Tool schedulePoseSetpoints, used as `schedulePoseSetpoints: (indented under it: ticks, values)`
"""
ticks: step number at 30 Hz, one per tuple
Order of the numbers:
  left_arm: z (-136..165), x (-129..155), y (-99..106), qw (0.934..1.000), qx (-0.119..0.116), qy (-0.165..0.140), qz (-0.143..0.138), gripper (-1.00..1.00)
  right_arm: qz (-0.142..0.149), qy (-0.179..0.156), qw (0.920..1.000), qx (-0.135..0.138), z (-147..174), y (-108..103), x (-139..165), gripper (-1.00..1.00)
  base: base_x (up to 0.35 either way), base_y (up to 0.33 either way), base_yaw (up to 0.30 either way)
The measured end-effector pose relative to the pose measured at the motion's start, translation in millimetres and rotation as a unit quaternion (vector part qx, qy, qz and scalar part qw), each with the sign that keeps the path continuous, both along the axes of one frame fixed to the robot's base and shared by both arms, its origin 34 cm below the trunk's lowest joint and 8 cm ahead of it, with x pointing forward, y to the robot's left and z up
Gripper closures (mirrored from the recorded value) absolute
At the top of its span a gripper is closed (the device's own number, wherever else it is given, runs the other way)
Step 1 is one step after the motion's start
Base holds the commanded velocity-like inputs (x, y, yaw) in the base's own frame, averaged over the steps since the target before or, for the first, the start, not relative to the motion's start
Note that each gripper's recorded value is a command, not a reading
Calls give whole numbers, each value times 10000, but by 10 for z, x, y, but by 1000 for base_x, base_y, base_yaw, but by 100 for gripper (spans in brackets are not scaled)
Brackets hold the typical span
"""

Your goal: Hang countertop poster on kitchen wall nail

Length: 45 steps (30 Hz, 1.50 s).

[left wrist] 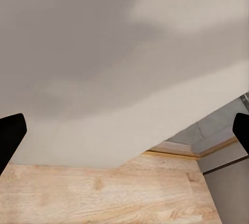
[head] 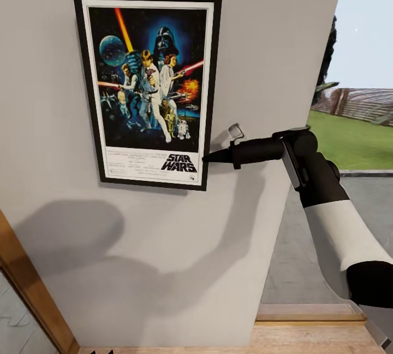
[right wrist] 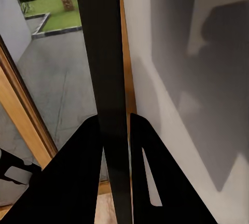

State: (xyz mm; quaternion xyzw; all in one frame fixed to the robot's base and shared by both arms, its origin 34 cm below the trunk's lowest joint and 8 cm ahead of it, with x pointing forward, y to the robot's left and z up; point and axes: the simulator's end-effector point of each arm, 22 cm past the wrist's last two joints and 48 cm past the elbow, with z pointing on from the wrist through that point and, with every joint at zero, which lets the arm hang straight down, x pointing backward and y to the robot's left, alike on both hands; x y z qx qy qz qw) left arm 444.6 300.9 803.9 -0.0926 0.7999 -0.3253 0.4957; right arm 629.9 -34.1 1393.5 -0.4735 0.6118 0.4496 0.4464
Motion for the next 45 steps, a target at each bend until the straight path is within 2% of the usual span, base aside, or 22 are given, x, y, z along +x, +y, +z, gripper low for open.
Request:
schedulePoseSetpoints:
  ticks: [16, 21, 25, 45]
  values:
    - [0, 0, 0, 10000, 0, 0, 1, -100, 1, -5, 10000, 0, 2, 1, -2, 100, 74, 0, 0]
    - [-12, -31, -8, 10000, -10, 15, -1, -100, 45, -182, 9998, 16, -63, 11, -43, 100, 0, 0, 0]
    - [-12, -31, -8, 10000, -10, 15, -1, -100, 44, -73, 10000, 16, -172, 11, -47, 100, 0, 0, 0]
    - [-13, -31, -9, 10000, -12, 17, 0, -100, 48, -89, 9999, 15, -160, 13, -53, 100, 0, 0, 0]
